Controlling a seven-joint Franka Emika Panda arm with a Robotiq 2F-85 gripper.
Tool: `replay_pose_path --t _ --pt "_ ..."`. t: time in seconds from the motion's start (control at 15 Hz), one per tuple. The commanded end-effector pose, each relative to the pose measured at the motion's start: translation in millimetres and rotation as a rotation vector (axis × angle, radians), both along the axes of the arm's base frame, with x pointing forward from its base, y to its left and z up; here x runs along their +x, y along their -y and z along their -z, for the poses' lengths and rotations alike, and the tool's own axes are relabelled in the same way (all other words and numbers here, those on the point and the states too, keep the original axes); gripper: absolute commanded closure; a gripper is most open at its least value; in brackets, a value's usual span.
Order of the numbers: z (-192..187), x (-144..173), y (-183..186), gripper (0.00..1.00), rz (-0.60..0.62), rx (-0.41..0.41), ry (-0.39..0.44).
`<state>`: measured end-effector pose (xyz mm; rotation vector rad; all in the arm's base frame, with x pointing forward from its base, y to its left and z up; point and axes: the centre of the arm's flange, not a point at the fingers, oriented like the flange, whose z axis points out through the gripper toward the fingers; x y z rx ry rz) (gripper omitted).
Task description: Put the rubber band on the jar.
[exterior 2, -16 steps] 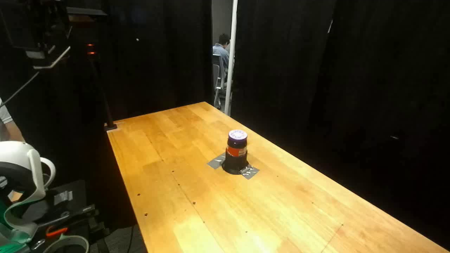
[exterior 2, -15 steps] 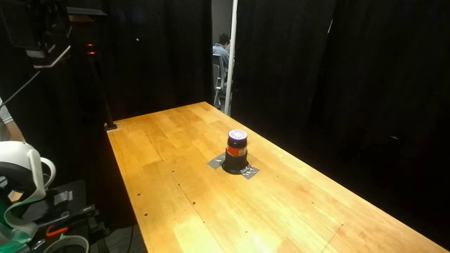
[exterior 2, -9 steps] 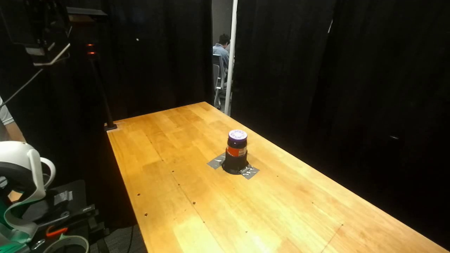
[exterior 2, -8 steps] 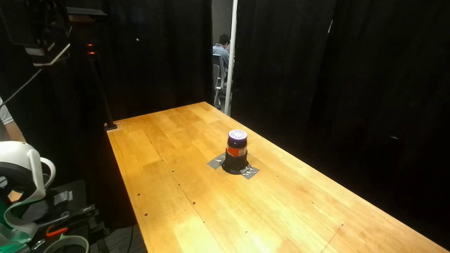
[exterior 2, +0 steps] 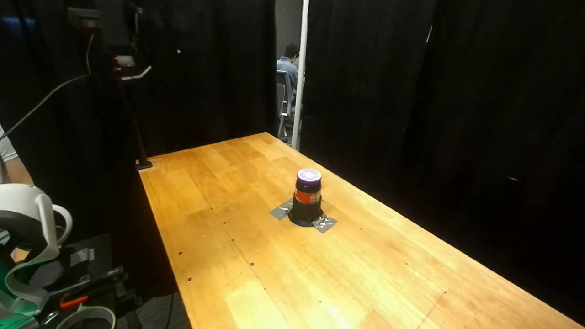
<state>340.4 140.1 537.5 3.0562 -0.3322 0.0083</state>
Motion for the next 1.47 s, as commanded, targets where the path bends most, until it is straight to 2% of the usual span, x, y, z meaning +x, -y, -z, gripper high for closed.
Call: replay_pose_path --t 0.0,0.13,0.4,0.53,0.67,1.07,1.4 --pt "12.6 89.1 -27.4 0.00 -0.003 -0.172 0.012" --pt "34.5 125.4 -34.8 0.00 -0.022 -0.205 0.032" --pt "80.6 198.9 -46.1 0.00 -0.049 -0.106 0.090" --pt "104.0 231.8 -44.4 0.00 -0.044 -0.030 0.101" --pt "129.5 259.4 -38.7 0.00 -0.034 0.011 0.094" --pt "192.8 311.2 -22.2 0.00 0.014 0.007 0.108" --pt "215.0 333.1 -2.2 0.00 0.052 -0.015 0.128"
